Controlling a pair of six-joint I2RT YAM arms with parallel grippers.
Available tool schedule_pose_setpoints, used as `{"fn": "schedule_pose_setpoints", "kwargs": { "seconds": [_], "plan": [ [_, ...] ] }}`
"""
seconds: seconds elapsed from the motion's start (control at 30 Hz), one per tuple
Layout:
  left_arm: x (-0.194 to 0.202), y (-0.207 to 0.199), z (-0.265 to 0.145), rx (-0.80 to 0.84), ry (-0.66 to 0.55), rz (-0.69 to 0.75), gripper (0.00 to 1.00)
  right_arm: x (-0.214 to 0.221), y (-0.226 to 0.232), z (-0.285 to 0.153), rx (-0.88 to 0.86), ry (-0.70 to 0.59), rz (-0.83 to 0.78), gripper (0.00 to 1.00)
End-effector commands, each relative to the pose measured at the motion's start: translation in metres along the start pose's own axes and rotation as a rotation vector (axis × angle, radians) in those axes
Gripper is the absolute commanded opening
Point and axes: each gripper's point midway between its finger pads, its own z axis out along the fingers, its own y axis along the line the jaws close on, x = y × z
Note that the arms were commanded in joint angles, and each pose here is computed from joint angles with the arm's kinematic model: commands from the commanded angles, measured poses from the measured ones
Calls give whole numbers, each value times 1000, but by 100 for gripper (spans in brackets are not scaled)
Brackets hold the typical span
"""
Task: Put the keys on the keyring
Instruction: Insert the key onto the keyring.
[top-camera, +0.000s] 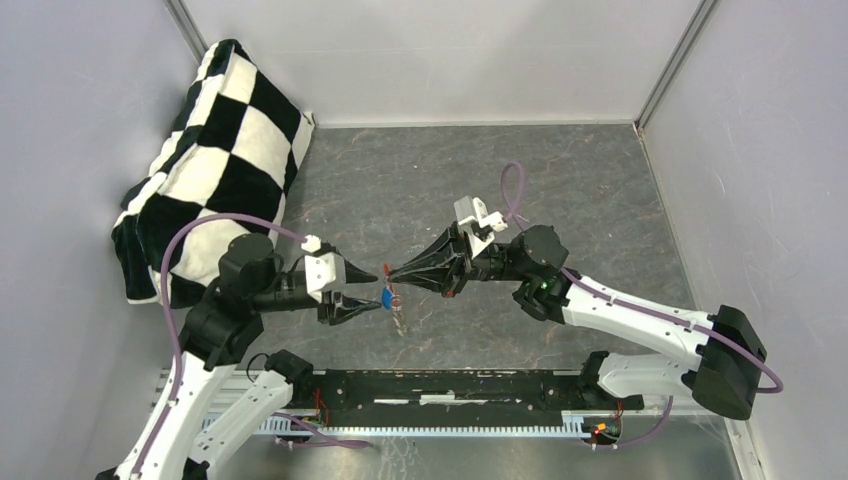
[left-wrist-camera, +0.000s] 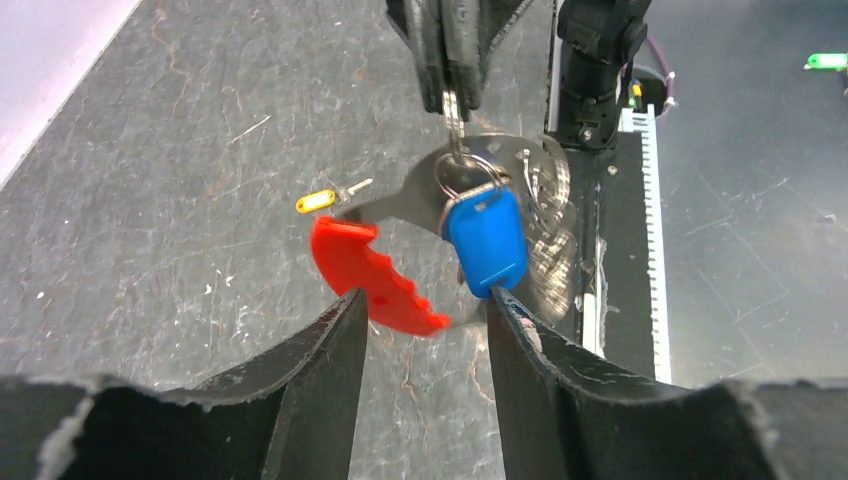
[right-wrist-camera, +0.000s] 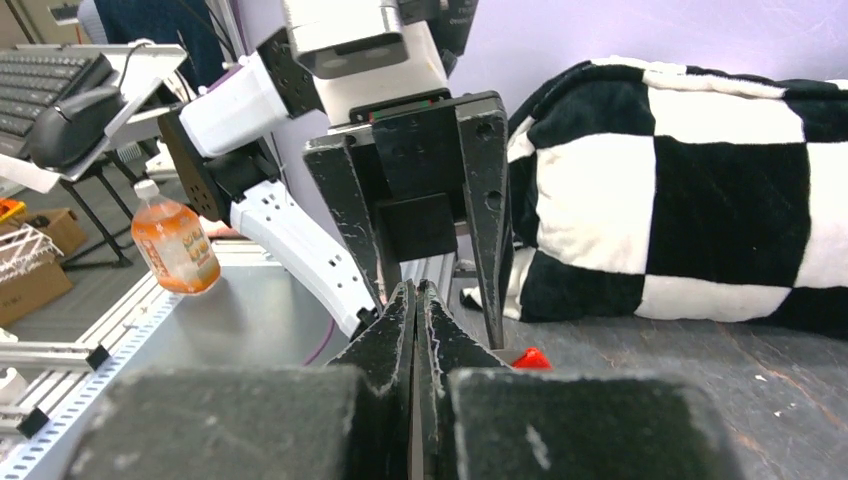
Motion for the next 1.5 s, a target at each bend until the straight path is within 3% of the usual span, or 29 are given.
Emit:
{"fn": "schedule_pose_setpoints", "kwargs": {
  "seconds": [0.0, 0.23, 0.83, 1.37, 1.47],
  "plan": [
    [-29, 4, 10, 47, -115, -21, 53, -41, 9, 0, -18, -183, -24, 0],
    [-47, 3, 20, 133, -189, -18, 45, -38, 4, -3, 9, -230, -11, 0],
    [-52, 8, 29, 174, -221, -48, 40, -9, -16, -6, 107, -221, 3, 0],
    [-60, 11, 27, 148, -230, -18, 39, 1, -26, -12, 175, -227, 2, 0],
    [-47, 11, 25, 126, -185, -18, 49, -6, -29, -15, 204, -219, -38, 0]
  ]
}}
